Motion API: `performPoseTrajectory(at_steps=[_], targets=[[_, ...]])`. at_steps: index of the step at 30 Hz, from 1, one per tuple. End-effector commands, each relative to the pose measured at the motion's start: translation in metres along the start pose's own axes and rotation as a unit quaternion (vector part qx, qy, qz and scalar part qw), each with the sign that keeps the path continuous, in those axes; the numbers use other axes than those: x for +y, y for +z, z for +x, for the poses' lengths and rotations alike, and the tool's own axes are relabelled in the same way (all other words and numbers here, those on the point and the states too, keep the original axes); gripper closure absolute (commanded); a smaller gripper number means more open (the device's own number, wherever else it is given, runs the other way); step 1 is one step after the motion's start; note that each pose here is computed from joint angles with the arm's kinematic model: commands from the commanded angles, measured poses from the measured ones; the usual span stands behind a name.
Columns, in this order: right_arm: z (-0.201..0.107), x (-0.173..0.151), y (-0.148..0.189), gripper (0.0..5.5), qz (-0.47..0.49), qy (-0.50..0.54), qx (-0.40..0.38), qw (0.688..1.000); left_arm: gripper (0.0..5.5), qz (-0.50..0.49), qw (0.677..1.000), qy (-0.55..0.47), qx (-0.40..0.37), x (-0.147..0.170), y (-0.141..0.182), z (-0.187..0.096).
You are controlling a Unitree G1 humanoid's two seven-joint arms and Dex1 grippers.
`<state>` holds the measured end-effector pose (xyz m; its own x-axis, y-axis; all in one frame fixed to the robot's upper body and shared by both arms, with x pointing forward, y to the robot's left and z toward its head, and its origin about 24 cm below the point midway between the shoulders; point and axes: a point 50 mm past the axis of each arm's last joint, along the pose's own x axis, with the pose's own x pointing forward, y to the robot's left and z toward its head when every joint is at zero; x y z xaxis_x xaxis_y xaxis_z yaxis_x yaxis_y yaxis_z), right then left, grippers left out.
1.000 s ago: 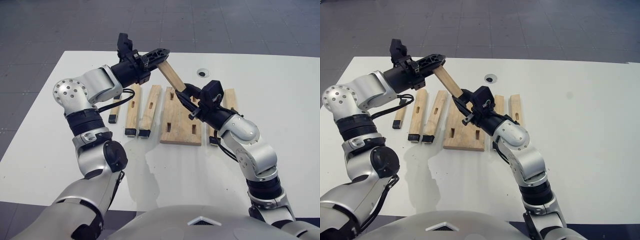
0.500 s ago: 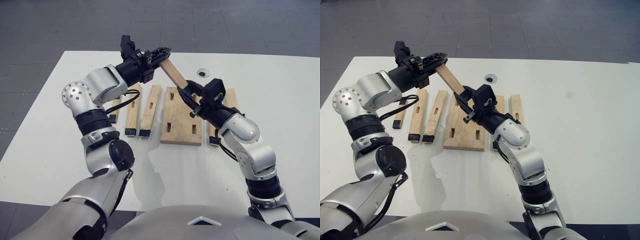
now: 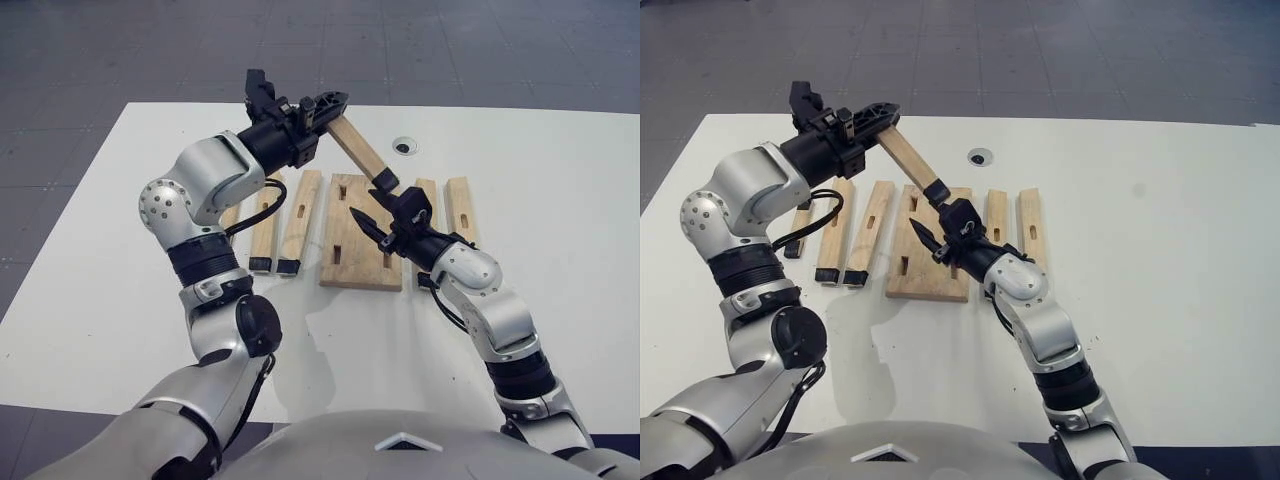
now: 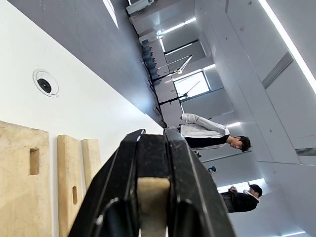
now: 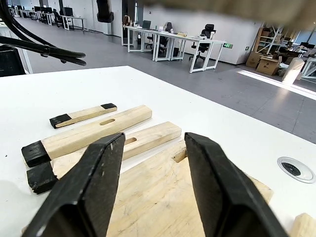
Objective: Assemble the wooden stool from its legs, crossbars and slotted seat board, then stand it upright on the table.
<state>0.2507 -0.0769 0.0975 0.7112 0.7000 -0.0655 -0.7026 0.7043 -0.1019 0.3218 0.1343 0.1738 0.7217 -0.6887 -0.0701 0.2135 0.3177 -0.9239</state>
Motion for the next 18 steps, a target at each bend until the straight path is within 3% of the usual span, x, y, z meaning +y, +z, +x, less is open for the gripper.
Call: performPoseTrajectory(at_steps=[1, 5, 6, 8, 15, 18], targets=[[-0.002, 0.001, 0.005, 2.55, 0.0, 0.003, 0.004, 1.0, 5.08, 0.095, 0.987, 0.09, -0.094, 0.015, 0.02, -0.011], [-0.002, -0.007, 0.015, 1.87, 0.003, -0.023, -0.012, 1.0, 5.08, 0.265, 0.916, 0.187, -0.235, 0.014, 0.052, -0.041], [-0.002, -0.009, 0.017, 1.7, 0.004, -0.036, -0.018, 0.999, 5.08, 0.317, 0.878, 0.22, -0.282, 0.015, 0.059, -0.054], [-0.002, -0.014, 0.019, 1.37, 0.007, -0.064, -0.025, 0.998, 5.08, 0.359, 0.84, 0.253, -0.319, 0.021, 0.057, -0.068], [-0.003, -0.018, 0.018, 0.15, 0.026, -0.12, -0.034, 0.992, 5.08, 0.455, 0.798, 0.276, -0.284, 0.049, 0.012, -0.063], [-0.005, -0.02, 0.018, 0.03, 0.029, -0.139, -0.035, 0.989, 5.08, 0.499, 0.78, 0.279, -0.255, 0.062, -0.001, -0.058]])
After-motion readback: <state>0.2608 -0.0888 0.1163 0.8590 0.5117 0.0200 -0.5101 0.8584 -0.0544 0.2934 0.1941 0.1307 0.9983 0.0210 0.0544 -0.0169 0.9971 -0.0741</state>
